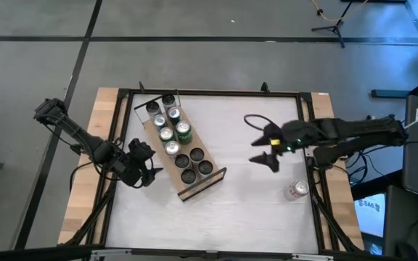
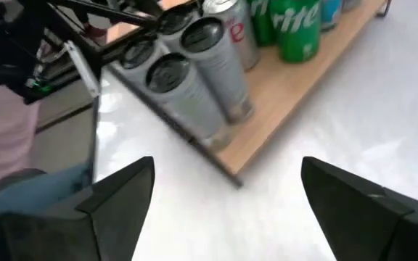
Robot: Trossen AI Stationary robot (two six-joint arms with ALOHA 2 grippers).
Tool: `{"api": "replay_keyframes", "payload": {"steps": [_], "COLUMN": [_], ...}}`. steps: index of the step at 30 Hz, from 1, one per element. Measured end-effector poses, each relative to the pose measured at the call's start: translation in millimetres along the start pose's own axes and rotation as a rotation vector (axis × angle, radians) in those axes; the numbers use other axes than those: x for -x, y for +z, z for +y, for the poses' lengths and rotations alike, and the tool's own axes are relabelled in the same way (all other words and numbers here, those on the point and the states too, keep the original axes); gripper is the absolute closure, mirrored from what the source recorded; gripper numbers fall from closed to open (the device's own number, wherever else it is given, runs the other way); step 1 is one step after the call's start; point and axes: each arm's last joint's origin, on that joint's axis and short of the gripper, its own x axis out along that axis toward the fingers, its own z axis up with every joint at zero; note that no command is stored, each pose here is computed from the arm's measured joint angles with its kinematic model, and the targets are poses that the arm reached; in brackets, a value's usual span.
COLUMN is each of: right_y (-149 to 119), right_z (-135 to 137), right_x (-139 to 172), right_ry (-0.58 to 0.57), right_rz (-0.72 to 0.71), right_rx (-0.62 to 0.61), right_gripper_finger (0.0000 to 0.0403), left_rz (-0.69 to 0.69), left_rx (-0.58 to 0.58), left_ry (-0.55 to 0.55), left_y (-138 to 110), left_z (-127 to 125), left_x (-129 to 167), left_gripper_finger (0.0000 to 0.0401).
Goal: Place canned beverage on shelf
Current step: Put the red silver soda can on the shelf aligned with the other red silver soda can
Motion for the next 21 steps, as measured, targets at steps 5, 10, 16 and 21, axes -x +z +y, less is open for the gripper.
{"api": "replay_keyframes", "payload": {"steps": [5,10,16,21], "right_y": [-19.6,-41.2,-53.3,-61.8], "right_z": [15.8,22.7,23.2,24.1], "right_x": [16.3,23.4,45.1,59.5], "right_ry": [0.037,0.021,-0.129,-0.234], "right_rz": [0.091,0.266,0.461,0.564], "right_rx": [-0.093,-0.180,-0.194,-0.247], "right_gripper_finger": [0.0061,0.0061,0.0061,0.0061], "left_rz": [-0.040,-0.051,-0.068,-0.069], "left_rx": [0.022,0.035,0.058,0.060], "left_ry": [-0.004,-0.018,-0.044,-0.044], "left_y": [2.5,3.7,5.8,5.9], "left_z": [-1.9,-3.6,-6.4,-6.4], "left_x": [0.0,0.0,0.3,0.2], "left_gripper_finger": [0.0039,0.0039,0.0039,0.0039]}}
